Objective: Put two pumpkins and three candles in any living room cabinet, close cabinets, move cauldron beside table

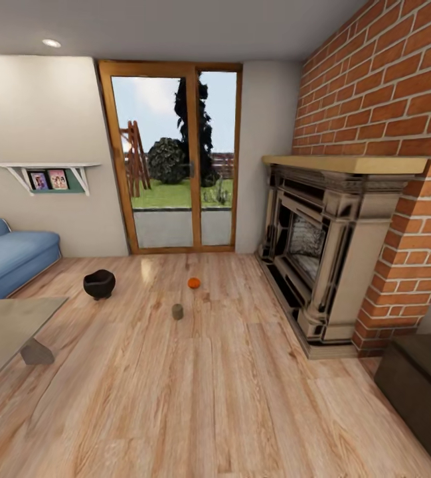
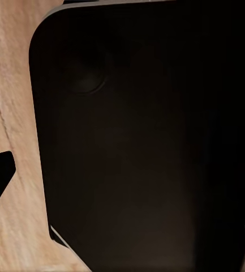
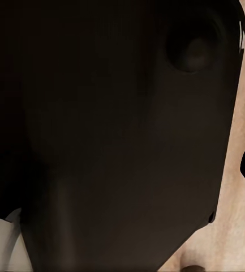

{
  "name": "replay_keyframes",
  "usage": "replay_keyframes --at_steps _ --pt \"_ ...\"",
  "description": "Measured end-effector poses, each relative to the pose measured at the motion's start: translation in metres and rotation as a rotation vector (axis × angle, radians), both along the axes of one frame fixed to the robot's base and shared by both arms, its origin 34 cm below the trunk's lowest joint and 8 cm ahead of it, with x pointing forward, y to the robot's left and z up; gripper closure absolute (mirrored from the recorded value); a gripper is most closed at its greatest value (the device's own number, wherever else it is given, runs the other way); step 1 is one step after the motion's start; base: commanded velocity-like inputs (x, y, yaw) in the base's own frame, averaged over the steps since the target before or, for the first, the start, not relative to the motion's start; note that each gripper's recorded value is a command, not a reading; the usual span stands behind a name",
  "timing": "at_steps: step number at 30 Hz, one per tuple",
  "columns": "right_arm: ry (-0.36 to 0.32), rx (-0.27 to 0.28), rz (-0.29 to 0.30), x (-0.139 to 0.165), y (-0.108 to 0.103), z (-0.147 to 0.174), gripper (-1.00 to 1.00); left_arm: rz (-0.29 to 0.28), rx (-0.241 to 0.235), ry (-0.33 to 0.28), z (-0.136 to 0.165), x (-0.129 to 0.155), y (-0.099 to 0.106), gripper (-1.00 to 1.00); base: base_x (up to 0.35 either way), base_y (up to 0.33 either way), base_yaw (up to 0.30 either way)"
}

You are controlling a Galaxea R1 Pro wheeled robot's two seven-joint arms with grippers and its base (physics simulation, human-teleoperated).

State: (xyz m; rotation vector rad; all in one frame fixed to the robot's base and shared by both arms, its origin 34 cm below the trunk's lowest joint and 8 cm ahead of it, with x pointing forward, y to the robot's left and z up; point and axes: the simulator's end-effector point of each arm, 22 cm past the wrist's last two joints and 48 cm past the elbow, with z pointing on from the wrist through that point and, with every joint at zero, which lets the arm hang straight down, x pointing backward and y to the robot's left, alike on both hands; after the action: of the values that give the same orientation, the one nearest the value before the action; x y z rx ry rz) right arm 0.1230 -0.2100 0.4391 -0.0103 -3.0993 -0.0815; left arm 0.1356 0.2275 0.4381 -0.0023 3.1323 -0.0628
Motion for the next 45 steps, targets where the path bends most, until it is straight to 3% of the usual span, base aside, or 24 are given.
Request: replay_keyframes --at_steps 21,45 --pt "0.016 -0.002 -0.001 -0.006 -0.002 0.000 -1.00 -0.004 0.000 0.011 0.000 -0.004 0.000 -1.00 0.060 0.152 -0.261" --pt "0.029 -0.006 -0.002 -0.011 -0.005 0.000 -1.00 0.000 0.001 0.026 0.000 -0.010 0.001 -1.00 0.005 0.007 -0.266"
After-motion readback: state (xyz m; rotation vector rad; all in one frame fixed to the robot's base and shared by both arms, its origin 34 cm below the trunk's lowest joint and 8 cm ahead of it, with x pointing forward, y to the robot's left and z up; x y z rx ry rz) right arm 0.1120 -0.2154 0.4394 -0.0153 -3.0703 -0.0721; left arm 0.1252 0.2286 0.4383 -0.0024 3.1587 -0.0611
